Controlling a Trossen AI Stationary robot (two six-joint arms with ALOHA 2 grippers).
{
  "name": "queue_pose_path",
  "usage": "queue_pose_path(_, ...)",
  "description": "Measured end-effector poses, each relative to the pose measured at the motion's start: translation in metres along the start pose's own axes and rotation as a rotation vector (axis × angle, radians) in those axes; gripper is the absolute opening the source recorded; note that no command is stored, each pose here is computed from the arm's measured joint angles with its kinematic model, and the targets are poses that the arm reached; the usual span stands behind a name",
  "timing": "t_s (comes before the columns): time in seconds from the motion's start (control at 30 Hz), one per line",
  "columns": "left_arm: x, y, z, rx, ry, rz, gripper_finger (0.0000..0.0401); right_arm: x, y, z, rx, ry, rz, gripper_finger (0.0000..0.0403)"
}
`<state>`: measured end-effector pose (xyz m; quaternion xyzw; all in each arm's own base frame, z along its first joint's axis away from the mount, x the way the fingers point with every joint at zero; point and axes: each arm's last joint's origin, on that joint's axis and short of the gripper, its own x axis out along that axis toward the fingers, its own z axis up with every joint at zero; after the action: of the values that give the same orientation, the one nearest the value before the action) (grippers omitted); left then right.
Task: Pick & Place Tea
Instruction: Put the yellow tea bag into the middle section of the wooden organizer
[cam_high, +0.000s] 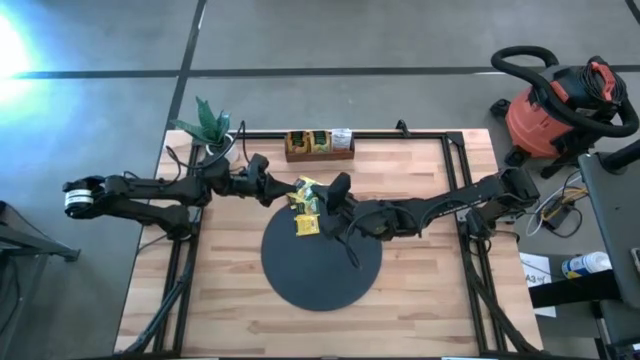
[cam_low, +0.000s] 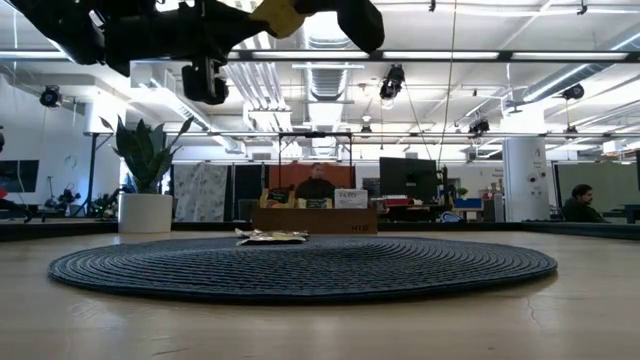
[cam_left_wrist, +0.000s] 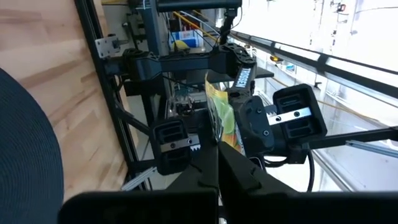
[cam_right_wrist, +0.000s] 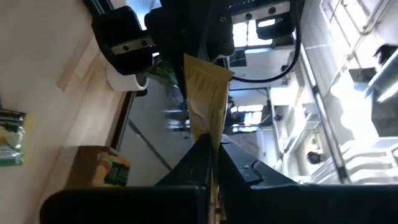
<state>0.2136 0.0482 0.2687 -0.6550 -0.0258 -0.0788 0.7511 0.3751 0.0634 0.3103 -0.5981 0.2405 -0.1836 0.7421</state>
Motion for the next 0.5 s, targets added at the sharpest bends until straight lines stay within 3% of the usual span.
queue_pose_path(0.17, -0.0001, 0.0000, 0.0007, 0.005, -0.012, 0.001, 0.0000, -0.0015, 0.0012, 0.0012, 0.087, -0.003, 0.007, 0.0039)
queue_pose_path(0.5, -0.0011, 0.0020, 0.0037, 0.013, -0.030, 0.020, 0.0000, -0.0019, 0.0010, 0.0007, 0.133, 0.025, -0.005, 0.0143)
